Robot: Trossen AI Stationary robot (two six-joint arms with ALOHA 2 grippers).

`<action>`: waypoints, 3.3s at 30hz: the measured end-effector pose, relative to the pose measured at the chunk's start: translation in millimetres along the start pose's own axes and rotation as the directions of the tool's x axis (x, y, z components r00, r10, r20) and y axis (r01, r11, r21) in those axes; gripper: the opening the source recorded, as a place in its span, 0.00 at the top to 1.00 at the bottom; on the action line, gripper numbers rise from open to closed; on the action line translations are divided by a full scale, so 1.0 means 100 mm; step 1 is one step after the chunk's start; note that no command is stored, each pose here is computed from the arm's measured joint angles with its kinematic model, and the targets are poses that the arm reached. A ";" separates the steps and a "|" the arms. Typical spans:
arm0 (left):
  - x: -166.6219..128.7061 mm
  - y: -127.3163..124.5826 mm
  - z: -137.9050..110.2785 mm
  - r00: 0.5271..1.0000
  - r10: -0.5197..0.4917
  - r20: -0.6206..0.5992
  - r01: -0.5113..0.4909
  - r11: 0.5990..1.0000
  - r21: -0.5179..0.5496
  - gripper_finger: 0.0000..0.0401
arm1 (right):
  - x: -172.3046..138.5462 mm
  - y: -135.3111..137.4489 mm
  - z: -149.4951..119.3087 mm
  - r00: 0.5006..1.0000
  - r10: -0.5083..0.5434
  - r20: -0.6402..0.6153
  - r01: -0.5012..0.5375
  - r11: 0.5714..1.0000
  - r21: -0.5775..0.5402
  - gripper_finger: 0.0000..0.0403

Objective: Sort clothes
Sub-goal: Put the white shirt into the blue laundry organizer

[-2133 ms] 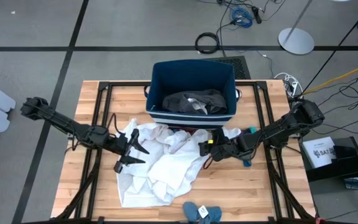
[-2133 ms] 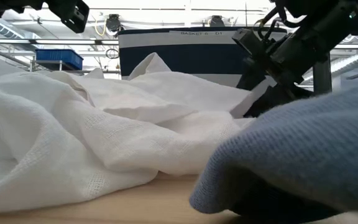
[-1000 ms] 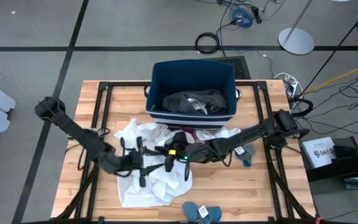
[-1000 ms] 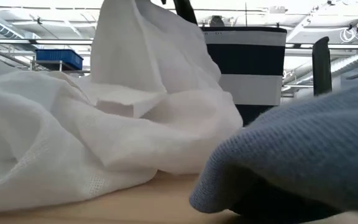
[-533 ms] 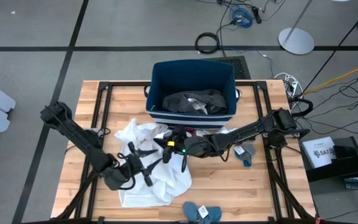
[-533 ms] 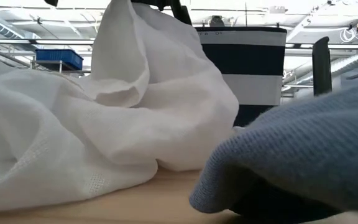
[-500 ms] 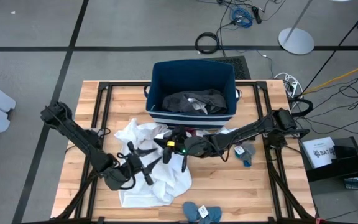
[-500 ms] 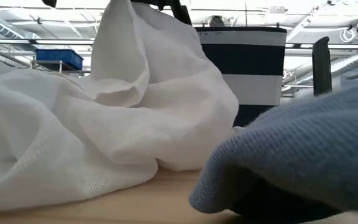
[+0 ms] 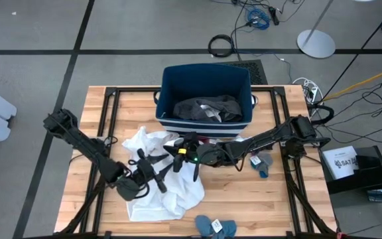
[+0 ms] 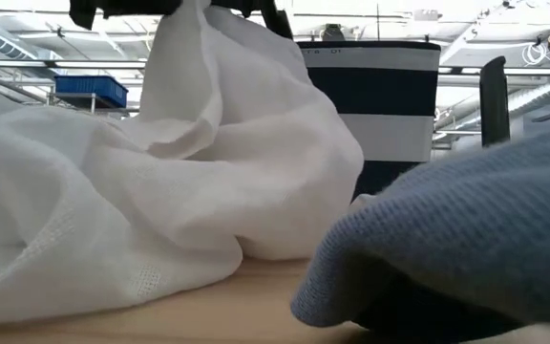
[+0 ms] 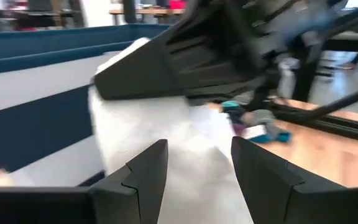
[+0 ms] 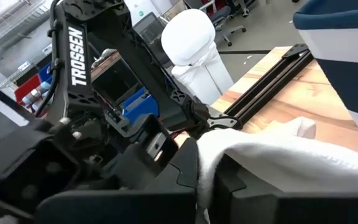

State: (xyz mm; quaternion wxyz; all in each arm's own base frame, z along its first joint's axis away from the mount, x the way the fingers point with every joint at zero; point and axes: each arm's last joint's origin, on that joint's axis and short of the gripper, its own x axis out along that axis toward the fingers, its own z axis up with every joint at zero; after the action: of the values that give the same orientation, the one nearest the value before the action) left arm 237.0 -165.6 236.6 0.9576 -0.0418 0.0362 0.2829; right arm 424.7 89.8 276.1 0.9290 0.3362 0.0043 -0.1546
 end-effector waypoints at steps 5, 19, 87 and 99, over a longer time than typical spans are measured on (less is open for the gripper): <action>0.10 0.06 -0.01 0.998 0.062 0.000 -0.062 0.998 0.003 0.53 | -0.02 0.03 -0.02 1.000 0.009 -0.001 -0.009 1.000 0.005 1.00; 0.13 0.11 -0.04 0.991 0.135 0.011 -0.135 0.990 0.050 0.53 | -0.08 0.05 -0.14 0.997 -0.004 -0.076 0.003 1.000 -0.021 1.00; -0.81 0.76 0.57 0.163 0.068 -0.984 0.251 0.962 0.108 1.00 | -0.85 -0.40 -0.62 0.781 -0.374 -0.500 -0.282 0.504 -0.817 0.37; -0.81 0.73 0.57 0.173 0.043 -0.984 0.253 0.964 0.087 1.00 | -0.71 -0.15 -0.42 0.900 -0.246 -0.361 -0.281 0.305 -0.910 0.37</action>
State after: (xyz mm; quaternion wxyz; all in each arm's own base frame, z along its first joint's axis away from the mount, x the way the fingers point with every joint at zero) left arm 132.3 -142.4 296.0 0.7262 -0.1042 0.6694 0.1169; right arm 357.2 125.1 242.0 0.9201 -0.2518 0.2984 -0.0317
